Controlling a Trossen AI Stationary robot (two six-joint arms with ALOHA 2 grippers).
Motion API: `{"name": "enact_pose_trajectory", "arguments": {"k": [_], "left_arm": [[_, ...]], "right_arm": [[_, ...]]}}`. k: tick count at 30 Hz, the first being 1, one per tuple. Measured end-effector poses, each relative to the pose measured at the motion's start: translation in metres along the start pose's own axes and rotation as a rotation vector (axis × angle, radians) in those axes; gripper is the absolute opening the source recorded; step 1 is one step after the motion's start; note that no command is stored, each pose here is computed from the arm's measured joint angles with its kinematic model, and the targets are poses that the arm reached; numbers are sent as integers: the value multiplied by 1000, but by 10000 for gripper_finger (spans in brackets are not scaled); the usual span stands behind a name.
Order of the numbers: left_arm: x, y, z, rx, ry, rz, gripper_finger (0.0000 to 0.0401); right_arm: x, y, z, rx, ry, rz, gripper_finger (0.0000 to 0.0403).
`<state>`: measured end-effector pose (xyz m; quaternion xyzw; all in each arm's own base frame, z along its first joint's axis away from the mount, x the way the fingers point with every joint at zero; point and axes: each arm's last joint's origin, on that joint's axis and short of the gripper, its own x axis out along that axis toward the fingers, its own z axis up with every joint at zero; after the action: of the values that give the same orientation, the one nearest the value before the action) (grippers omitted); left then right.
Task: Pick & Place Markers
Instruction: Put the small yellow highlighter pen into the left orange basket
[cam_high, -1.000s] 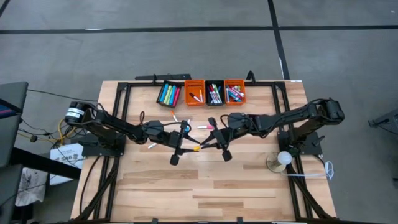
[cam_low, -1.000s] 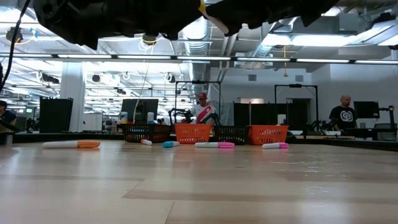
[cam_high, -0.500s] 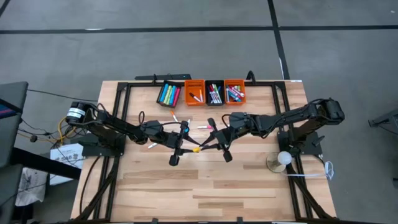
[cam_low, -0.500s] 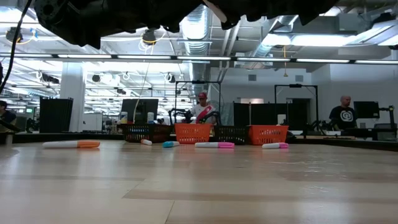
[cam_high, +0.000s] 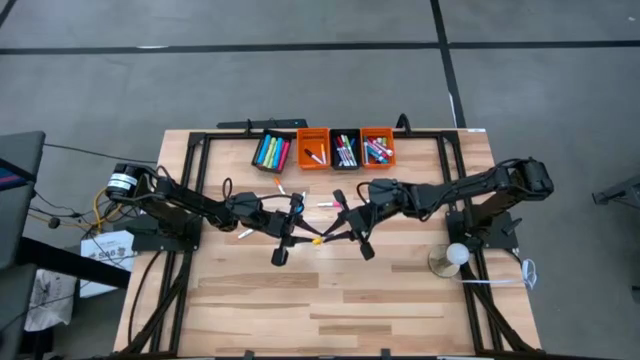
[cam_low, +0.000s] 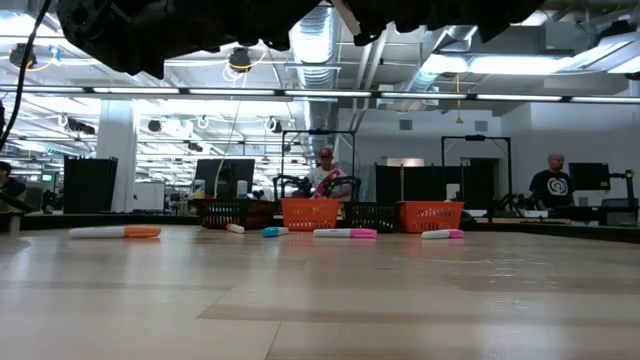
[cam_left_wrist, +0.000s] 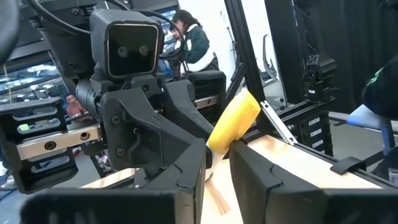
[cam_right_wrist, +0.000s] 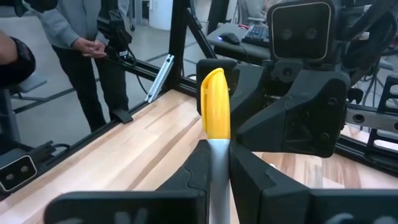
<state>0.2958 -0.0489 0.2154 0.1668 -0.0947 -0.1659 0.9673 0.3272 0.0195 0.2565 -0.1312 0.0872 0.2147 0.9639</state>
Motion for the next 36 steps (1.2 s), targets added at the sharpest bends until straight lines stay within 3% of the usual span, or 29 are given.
{"name": "enact_pose_trajectory", "arguments": {"k": [10, 24, 36], "left_arm": [[0, 0, 1, -4, -9, -6, 98], [0, 0, 1, -52, -12, -12, 209], [0, 4, 3, -18, -16, 73, 219]], "right_arm": [[0, -1, 1, -6, -15, -2, 26], [0, -2, 2, -12, -24, -22, 30], [-1, -6, 2, -13, -23, -58, 31]]}}
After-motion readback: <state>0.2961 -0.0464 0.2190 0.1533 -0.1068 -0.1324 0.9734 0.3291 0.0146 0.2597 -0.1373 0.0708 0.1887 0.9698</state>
